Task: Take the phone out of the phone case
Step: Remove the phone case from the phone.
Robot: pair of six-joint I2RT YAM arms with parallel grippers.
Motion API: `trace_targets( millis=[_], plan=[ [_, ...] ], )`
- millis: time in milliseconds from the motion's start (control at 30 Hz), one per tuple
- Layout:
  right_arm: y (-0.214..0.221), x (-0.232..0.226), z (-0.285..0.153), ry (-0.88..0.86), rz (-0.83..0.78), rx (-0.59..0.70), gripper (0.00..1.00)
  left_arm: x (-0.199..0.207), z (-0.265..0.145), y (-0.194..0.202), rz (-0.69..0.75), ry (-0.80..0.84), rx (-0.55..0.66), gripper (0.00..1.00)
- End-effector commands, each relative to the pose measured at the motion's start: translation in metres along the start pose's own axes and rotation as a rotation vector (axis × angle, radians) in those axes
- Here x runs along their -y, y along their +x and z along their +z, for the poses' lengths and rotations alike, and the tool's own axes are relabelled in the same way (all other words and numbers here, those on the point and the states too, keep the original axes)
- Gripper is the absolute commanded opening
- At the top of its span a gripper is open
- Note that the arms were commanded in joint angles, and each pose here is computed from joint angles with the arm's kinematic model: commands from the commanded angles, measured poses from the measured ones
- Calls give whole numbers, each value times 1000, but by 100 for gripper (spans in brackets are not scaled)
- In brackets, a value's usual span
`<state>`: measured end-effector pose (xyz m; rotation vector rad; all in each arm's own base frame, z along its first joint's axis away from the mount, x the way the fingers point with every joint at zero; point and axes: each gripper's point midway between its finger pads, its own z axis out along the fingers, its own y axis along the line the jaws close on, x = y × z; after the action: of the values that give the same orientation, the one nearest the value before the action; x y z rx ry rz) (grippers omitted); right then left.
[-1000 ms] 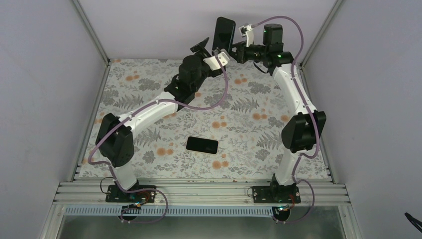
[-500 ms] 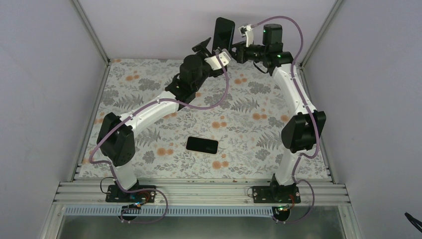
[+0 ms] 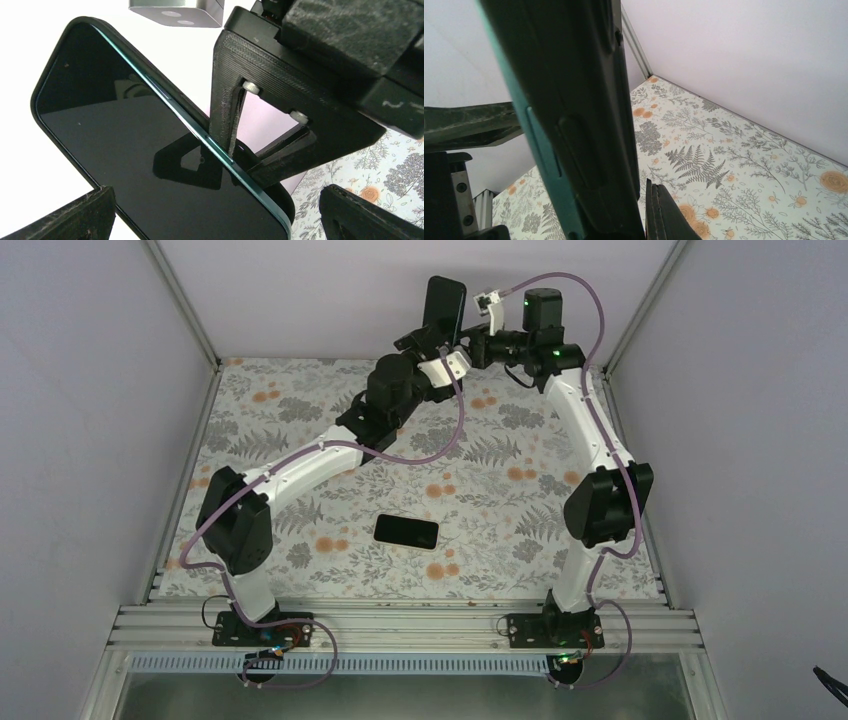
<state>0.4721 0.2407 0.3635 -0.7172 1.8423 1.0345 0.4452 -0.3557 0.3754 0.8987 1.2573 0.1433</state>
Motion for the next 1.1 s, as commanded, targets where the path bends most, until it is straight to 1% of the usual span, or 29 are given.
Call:
trace_targets(
  millis=[0,100,267,600,733,833,1067],
  plan=[
    [-30,-29,-9,-62,-79,72,3,4,6,6,-5,-10,-16,100],
    [-29,-29,-9,-63,-78,70,3,-2,6,6,-10,-43,-18,100],
    [-27,-29,-9,-60,-78,67,3,-2,1,6,-11,-36,-10,100],
    [-26,-26,-8,-51,-80,65,3,-16,-22,-10,-19,-42,37,100],
    [-28,-26,-8,-50,-81,68,3,-24,-27,-13,-11,-73,47,100],
    [-27,-26,-8,-50,-80,67,3,-28,-27,-13,-8,-88,48,100],
    [-29,-29,-8,-55,-83,68,3,-20,-17,-5,11,-81,27,100]
  ],
)
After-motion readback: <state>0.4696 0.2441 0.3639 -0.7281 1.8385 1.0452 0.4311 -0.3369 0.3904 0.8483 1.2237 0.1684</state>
